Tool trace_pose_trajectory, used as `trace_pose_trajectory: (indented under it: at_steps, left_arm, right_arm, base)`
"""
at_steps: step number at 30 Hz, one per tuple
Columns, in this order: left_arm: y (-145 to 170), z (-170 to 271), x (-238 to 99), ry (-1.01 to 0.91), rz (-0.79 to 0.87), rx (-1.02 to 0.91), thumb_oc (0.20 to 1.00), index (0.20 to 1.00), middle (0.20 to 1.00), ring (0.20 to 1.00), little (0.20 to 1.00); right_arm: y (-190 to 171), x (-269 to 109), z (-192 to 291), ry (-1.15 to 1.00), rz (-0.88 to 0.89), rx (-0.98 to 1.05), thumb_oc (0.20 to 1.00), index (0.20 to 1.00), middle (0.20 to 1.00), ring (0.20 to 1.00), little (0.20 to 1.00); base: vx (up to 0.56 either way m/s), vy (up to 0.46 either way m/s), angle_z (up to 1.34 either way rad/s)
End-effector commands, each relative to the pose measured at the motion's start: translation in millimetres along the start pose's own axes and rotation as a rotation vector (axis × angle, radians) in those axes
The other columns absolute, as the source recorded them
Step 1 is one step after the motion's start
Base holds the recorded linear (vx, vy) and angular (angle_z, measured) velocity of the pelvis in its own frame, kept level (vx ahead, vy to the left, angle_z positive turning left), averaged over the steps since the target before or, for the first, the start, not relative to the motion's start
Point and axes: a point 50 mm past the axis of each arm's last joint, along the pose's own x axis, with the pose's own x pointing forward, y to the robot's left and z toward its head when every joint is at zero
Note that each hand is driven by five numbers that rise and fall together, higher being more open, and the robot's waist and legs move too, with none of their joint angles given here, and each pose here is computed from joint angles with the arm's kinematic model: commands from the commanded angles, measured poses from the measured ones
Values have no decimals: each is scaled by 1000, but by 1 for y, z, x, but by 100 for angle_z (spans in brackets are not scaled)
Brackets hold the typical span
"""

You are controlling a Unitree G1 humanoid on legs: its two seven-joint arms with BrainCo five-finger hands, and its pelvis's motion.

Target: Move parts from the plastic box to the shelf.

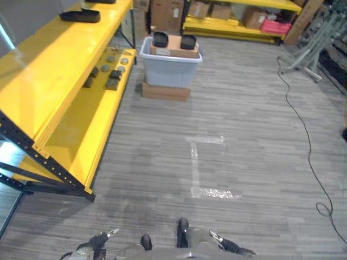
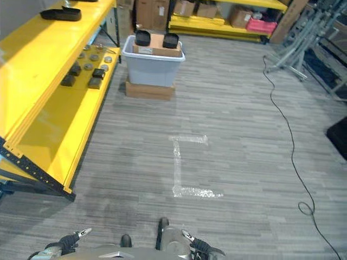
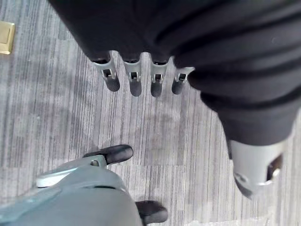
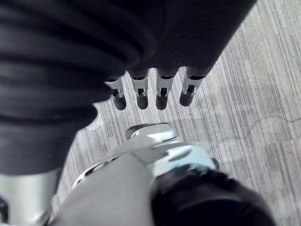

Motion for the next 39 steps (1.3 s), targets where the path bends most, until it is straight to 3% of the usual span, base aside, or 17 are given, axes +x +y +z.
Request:
trace_pose_trajectory:
  at_steps: [1, 6, 9, 10, 15, 20, 26, 32, 39]
  left_arm:
    - [1, 9, 1, -35, -12, -14, 1000, 1000, 1000, 1000, 1000]
    - [-13, 12, 2, -55, -22, -111, 1000, 1000, 1000, 1000, 1000]
    - [-21, 8, 3, -58, -36, -158, 1000, 1000, 1000, 1000, 1000]
    - [-24, 2, 2, -48, -55, -96, 1000, 1000, 1000, 1000, 1000]
    - [-14, -16, -2, -27, -26, -88, 1000, 1000, 1000, 1000, 1000]
    - [-7, -21, -3, -20, -2, -103, 1000, 1000, 1000, 1000, 1000]
    - [-2, 6, -1, -103, 7, -101, 1000, 1000, 1000, 1000, 1000]
    - [9, 34, -1, -192, 50, -124, 1000, 1000, 1000, 1000, 1000]
    - [6, 47, 0, -178, 37, -137, 1000, 1000, 1000, 1000, 1000]
  right_arm:
    - [-19, -6, -20, 104, -57, -35, 1000, 1000, 1000, 1000, 1000]
    - [-26, -8, -17, 104, -69, -85, 1000, 1000, 1000, 1000, 1000]
    - [-29, -8, 13, 7, -94, -198, 1000, 1000, 1000, 1000, 1000]
    - [-29, -9, 41, -110, -106, -194, 1000, 1000, 1000, 1000, 1000]
    - [-23, -10, 61, -174, -90, -202, 1000, 1000, 1000, 1000, 1000]
    - [-24, -9, 53, -118, -99, -182, 1000, 1000, 1000, 1000, 1000]
    - [-20, -5, 13, 7, -75, -209, 1000, 1000, 1000, 1000, 1000]
    - [-4, -1, 13, -38, -21, -278, 1000, 1000, 1000, 1000, 1000]
    - [-9, -3, 26, -58, -38, -316, 1000, 1000, 1000, 1000, 1000]
  base:
    - [383, -335, 9]
    - [337, -325, 15]
    - [491, -365, -23]
    - [679, -186, -56]
    - [466, 41, -57]
    - [374, 162, -51]
    - [289, 213, 1]
    - [208, 123, 22]
    - [199, -101, 20]
